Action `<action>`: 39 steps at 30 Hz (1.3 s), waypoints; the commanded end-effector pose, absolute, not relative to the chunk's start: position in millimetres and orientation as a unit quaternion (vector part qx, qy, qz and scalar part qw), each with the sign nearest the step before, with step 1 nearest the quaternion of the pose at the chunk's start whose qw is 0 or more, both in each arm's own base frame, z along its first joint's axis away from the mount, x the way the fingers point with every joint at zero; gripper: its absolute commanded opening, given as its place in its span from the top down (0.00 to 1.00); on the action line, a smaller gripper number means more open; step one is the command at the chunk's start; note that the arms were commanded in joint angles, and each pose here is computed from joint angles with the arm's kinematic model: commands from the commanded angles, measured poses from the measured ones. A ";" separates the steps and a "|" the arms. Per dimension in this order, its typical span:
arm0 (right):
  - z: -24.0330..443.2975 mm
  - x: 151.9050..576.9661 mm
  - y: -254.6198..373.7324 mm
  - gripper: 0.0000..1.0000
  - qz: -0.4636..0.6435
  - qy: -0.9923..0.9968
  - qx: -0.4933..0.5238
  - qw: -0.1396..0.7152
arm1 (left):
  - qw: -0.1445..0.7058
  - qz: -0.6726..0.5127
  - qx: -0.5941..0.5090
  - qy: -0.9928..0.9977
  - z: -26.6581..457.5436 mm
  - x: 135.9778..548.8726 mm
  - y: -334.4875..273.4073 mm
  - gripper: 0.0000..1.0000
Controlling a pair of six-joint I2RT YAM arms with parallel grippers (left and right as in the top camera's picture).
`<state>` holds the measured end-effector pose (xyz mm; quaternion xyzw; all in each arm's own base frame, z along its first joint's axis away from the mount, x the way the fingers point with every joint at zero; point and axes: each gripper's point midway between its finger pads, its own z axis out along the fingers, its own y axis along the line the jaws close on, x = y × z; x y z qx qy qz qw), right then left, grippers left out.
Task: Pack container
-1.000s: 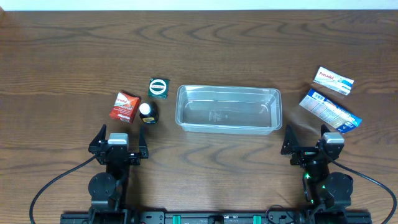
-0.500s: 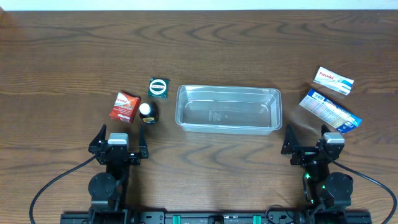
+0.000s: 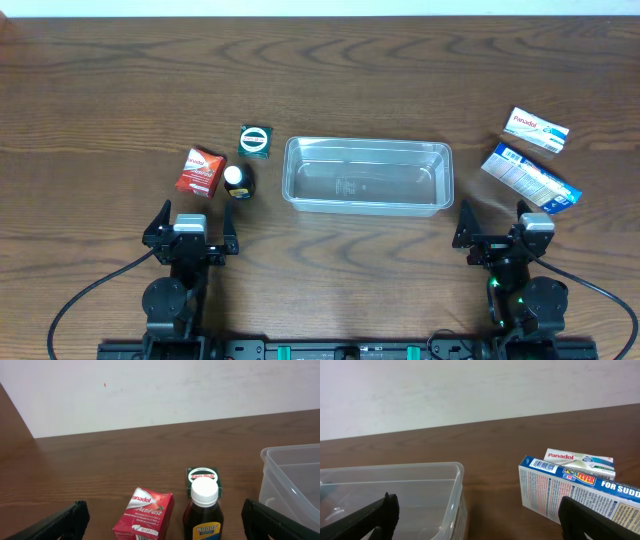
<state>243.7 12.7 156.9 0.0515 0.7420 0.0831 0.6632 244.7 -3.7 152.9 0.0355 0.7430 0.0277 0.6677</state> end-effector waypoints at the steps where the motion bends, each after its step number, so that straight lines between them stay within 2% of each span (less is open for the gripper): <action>1: 156.7 243.6 13.7 0.01 0.079 0.740 0.045 0.666 | 0.648 0.036 0.024 0.760 135.9 243.7 1.9 0.02; 24: 167.0 242.0 24.7 0.01 0.103 0.734 0.022 0.671 | 0.648 0.036 0.024 0.760 135.9 243.7 2.0 0.02; 31: 212.7 246.4 24.6 0.01 0.101 0.753 0.025 0.650 | 0.648 0.036 0.024 0.760 135.9 243.7 1.9 0.02; 39: 273.6 297.7 22.9 0.01 0.083 0.846 0.042 0.526 | 0.648 0.036 0.024 0.760 135.9 243.7 2.0 0.02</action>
